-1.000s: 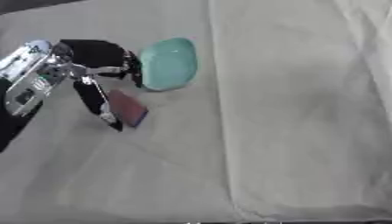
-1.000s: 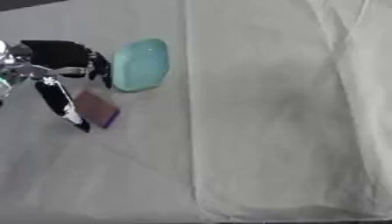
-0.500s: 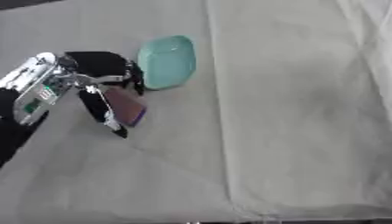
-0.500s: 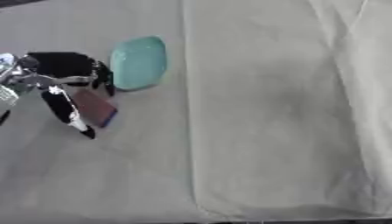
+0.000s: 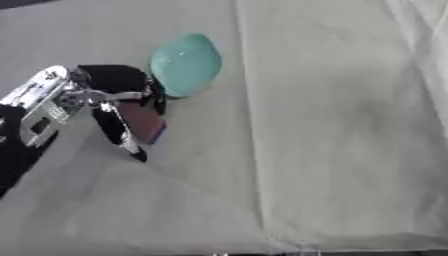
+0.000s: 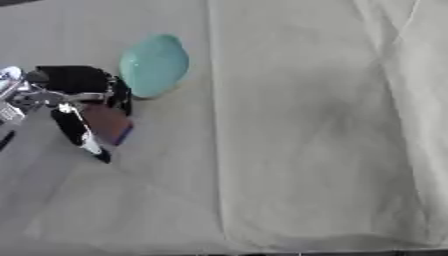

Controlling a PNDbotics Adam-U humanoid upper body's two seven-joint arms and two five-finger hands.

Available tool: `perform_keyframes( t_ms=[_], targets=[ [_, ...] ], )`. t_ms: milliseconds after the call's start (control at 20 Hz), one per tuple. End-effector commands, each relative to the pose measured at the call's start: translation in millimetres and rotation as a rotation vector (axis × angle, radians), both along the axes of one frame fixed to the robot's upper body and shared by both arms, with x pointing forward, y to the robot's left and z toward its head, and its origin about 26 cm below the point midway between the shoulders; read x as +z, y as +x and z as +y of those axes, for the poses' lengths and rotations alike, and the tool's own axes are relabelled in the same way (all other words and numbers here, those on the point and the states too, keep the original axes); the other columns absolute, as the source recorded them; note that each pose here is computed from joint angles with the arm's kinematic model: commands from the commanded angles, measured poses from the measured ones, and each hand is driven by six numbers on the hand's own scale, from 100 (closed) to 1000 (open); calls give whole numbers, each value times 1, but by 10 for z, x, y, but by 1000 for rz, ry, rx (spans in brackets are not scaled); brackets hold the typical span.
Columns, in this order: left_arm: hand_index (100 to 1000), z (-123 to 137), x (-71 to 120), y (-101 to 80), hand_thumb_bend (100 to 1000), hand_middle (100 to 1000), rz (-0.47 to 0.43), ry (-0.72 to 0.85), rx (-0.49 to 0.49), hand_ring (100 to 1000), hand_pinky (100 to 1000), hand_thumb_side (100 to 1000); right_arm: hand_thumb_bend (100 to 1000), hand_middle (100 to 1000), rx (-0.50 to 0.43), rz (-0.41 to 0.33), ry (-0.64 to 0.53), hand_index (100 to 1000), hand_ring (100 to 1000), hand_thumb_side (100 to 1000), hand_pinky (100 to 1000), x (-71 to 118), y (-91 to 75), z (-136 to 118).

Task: Pick up objects on the table and place them in the box.

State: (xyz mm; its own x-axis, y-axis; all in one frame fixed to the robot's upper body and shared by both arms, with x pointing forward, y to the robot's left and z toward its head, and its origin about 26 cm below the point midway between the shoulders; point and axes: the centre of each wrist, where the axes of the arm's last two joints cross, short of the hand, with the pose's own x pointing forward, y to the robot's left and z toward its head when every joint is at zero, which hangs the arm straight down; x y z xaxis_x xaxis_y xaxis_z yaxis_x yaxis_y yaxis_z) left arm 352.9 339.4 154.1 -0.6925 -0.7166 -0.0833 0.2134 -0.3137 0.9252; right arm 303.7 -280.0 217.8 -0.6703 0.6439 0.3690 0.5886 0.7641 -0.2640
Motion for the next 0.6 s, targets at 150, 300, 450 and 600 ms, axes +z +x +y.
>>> perform_keyframes(
  t_ms=[150, 300, 450, 600],
  targets=[
    [664, 53, 95, -3, 740, 577, -24, 31, -1, 519, 417, 518, 100, 583, 9, -31, -22, 680, 492, 561, 400, 110, -28, -17],
    [651, 54, 109, -3, 702, 572, -35, 35, -3, 515, 408, 477, 100, 582, 13, -31, -21, 680, 492, 561, 400, 112, -27, -15],
    [645, 53, 117, -3, 659, 568, -53, 42, -3, 511, 400, 413, 100, 580, 18, -30, -19, 679, 491, 562, 399, 111, -26, -13],
    [642, 56, 95, 0, 653, 566, -65, 50, -2, 509, 398, 405, 100, 580, 20, -31, -17, 679, 491, 563, 399, 115, -26, -14]
  ],
)
